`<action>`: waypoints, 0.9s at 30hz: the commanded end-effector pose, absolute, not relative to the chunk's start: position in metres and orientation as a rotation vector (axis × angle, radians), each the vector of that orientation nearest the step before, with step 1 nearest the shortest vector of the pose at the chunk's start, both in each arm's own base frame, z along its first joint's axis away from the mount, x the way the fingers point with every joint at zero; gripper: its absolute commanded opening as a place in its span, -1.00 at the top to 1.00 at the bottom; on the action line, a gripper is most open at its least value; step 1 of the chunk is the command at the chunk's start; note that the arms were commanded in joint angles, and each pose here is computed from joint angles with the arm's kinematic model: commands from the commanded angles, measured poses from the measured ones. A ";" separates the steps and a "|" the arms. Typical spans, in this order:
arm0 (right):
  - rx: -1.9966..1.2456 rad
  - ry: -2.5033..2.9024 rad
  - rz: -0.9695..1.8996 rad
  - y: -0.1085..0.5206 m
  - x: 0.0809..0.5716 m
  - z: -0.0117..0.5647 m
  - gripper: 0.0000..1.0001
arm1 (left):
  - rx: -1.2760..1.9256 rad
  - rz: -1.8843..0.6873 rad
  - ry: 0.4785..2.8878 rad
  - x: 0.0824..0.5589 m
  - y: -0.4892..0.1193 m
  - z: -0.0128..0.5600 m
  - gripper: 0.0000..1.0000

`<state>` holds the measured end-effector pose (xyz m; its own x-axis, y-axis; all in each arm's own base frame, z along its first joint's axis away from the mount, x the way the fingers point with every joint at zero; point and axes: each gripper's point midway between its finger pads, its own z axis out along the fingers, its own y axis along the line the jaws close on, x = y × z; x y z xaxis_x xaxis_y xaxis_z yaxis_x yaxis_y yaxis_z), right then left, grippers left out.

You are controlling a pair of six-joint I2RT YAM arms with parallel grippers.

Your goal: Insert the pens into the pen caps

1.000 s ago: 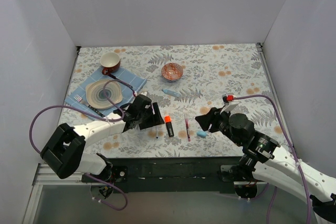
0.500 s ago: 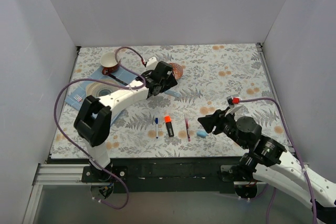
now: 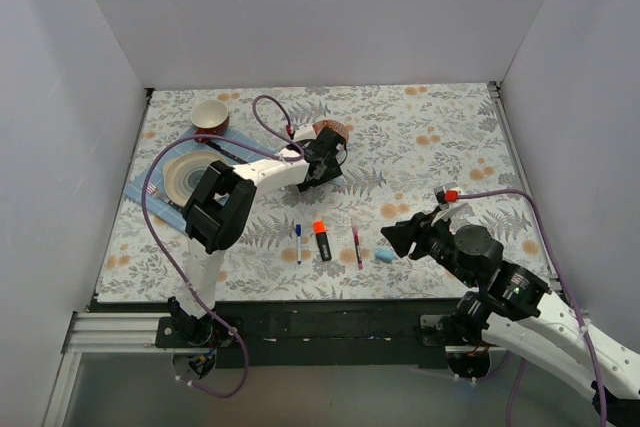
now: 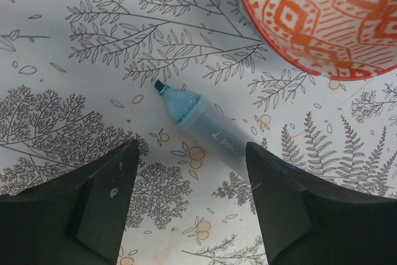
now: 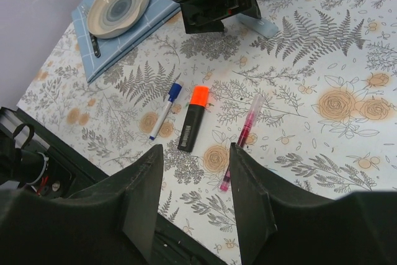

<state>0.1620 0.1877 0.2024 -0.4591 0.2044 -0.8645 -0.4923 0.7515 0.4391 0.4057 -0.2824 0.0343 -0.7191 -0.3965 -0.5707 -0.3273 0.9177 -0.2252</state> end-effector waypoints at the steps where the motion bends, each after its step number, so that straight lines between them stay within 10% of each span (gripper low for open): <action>1: -0.205 1.814 0.831 0.185 0.165 0.220 -0.06 | -0.495 -0.122 2.380 0.422 -0.284 0.047 -0.36; 27: -0.232 1.841 0.927 0.205 0.159 0.216 -0.02 | -0.136 -0.183 2.579 0.363 -0.276 0.010 0.06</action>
<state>0.1597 0.1950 0.2050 -0.4689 0.2115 -0.8575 -0.5124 0.7257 0.4592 0.3893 -0.2774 0.0281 -0.7735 -0.2188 -0.5949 -0.1354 0.9739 -0.1821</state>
